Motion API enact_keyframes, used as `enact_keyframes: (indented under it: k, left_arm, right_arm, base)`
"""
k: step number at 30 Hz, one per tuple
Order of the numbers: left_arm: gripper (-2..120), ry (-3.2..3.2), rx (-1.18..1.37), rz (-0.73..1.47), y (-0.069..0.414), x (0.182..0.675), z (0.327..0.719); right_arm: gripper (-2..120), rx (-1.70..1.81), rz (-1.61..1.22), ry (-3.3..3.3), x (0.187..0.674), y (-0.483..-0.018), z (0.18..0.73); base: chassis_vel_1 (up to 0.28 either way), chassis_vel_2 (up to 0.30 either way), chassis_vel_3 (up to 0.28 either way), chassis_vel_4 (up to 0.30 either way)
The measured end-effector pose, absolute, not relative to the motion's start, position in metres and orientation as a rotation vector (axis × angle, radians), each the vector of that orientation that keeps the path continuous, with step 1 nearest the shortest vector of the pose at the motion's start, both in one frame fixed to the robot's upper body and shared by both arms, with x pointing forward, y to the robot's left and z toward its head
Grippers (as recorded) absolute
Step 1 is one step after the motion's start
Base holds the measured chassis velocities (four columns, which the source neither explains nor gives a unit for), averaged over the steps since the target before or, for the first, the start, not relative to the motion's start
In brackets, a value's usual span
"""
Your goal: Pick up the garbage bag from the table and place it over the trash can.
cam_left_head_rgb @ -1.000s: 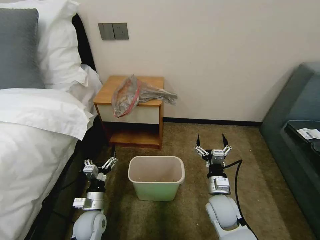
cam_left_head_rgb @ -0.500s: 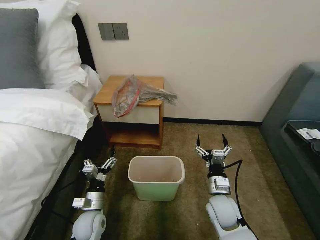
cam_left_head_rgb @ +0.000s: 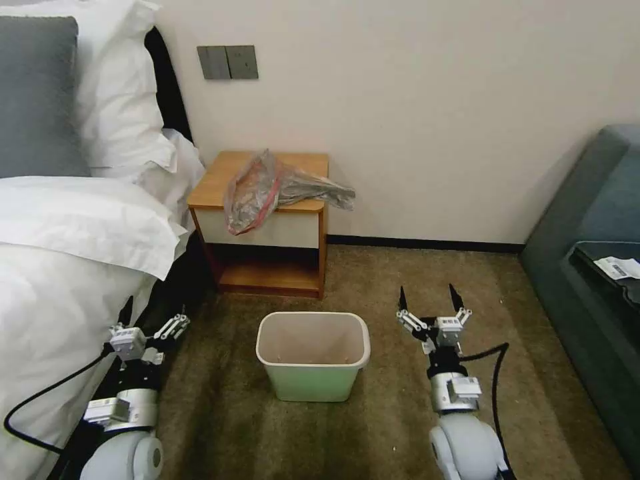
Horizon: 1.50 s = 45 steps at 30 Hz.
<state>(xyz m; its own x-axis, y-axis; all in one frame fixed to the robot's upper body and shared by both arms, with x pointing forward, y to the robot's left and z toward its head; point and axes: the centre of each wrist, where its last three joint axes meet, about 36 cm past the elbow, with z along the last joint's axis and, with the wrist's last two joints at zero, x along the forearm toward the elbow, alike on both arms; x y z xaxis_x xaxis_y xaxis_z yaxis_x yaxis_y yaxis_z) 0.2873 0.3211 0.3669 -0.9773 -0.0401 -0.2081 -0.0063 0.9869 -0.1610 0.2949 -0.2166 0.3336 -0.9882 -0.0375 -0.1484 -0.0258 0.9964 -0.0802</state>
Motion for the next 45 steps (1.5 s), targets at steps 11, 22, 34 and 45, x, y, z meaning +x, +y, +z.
enact_keyframes:
  k: [11,22,34,45]
  left_arm:
    - [98,2.875,0.181,-0.236,0.320,0.293,0.372]
    - [98,2.853,0.176,-0.242,0.315,0.291,0.377]
    - [98,2.828,0.164,-0.221,0.316,0.296,0.380]
    - [98,2.821,0.161,-0.233,0.318,0.313,0.376]
  right_arm:
    - [100,-0.165,-0.070,2.989,0.254,-0.242,0.339]
    - [100,-0.377,0.031,2.874,0.289,-0.242,0.352]
    - [100,-0.599,0.159,2.794,0.349,-0.227,0.374]
    - [100,-0.614,-0.424,2.802,0.462,-0.272,0.427]
  base:
    - [0.000,0.000,0.000,0.000]
    - [0.000,0.000,0.000,0.000]
    - [0.000,0.000,0.000,0.000]
    - [0.000,0.000,0.000,0.000]
